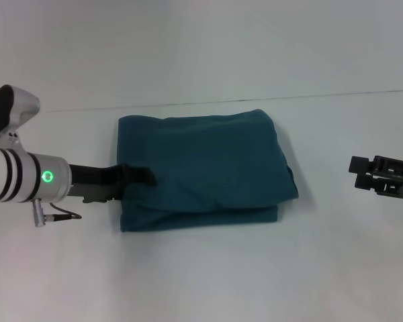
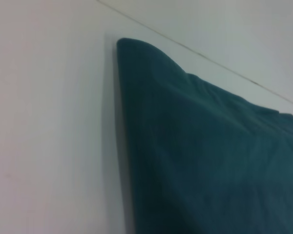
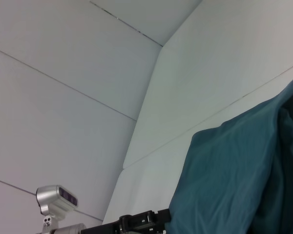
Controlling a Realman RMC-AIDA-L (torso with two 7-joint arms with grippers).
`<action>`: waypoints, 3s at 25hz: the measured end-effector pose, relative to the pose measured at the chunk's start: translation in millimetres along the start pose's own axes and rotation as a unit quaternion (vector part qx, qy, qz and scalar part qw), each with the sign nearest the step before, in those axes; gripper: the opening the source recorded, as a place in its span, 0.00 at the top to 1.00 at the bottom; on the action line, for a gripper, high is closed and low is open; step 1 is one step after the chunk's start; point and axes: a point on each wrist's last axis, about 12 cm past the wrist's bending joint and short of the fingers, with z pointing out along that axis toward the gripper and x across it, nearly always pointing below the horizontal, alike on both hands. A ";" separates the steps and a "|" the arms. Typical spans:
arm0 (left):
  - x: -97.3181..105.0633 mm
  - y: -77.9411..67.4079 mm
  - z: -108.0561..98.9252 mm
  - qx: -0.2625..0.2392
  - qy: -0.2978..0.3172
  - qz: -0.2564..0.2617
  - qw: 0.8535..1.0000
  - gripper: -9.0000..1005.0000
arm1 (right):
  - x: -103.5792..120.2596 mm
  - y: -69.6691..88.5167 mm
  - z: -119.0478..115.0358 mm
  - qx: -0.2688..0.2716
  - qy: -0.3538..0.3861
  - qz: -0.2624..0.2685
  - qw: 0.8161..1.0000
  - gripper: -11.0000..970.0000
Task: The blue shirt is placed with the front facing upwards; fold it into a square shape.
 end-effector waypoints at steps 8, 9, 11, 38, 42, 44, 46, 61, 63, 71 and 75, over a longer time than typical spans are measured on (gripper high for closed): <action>-2.9 -2.3 -0.1 -0.006 0.005 0.013 1.000 0.23 | 0.2 -0.2 0.2 -0.001 -0.001 0.001 1.000 0.12; -2.7 -2.4 -0.1 -0.006 0.005 0.014 1.000 0.24 | 0.2 -0.2 0.1 -0.001 -0.001 0.001 1.000 0.12; -2.4 -2.7 0.2 -0.006 0.006 0.016 1.000 0.37 | 0.3 -0.2 0.2 -0.001 -0.002 0.002 1.000 0.12; 17.4 -9.7 -22.1 0.046 0.041 0.026 0.998 0.99 | 0.7 -0.3 -1.6 -0.007 -0.011 0.012 1.000 0.12; 33.8 7.3 -38.5 0.047 0.046 0.004 0.998 0.99 | 0.7 -0.5 0.6 -0.009 -0.011 0.015 1.000 0.12; 42.3 18.0 -45.0 0.044 0.048 -0.011 0.998 0.99 | 0.2 -0.2 1.5 -0.010 -0.011 0.015 1.000 0.12; 51.6 34.5 -53.4 0.035 0.044 -0.034 0.998 0.99 | -0.1 0.0 2.1 -0.011 -0.011 0.016 1.000 0.12; 39.4 59.4 -80.9 0.026 0.023 -0.037 0.999 0.98 | -0.4 -0.5 1.2 -0.009 -0.013 0.017 1.000 0.12; 38.7 59.2 -83.4 0.034 0.025 -0.037 0.998 0.97 | -1.4 -0.6 -0.1 -0.009 -0.016 0.017 1.000 0.12; 33.1 66.1 -103.6 0.057 0.013 -0.061 0.996 0.88 | -2.3 -1.2 -1.6 -0.006 -0.018 0.014 1.000 0.12; 34.1 72.6 -116.8 0.120 -0.049 -0.112 0.985 0.73 | -1.6 -1.7 -2.0 -0.005 -0.017 0.014 1.000 0.12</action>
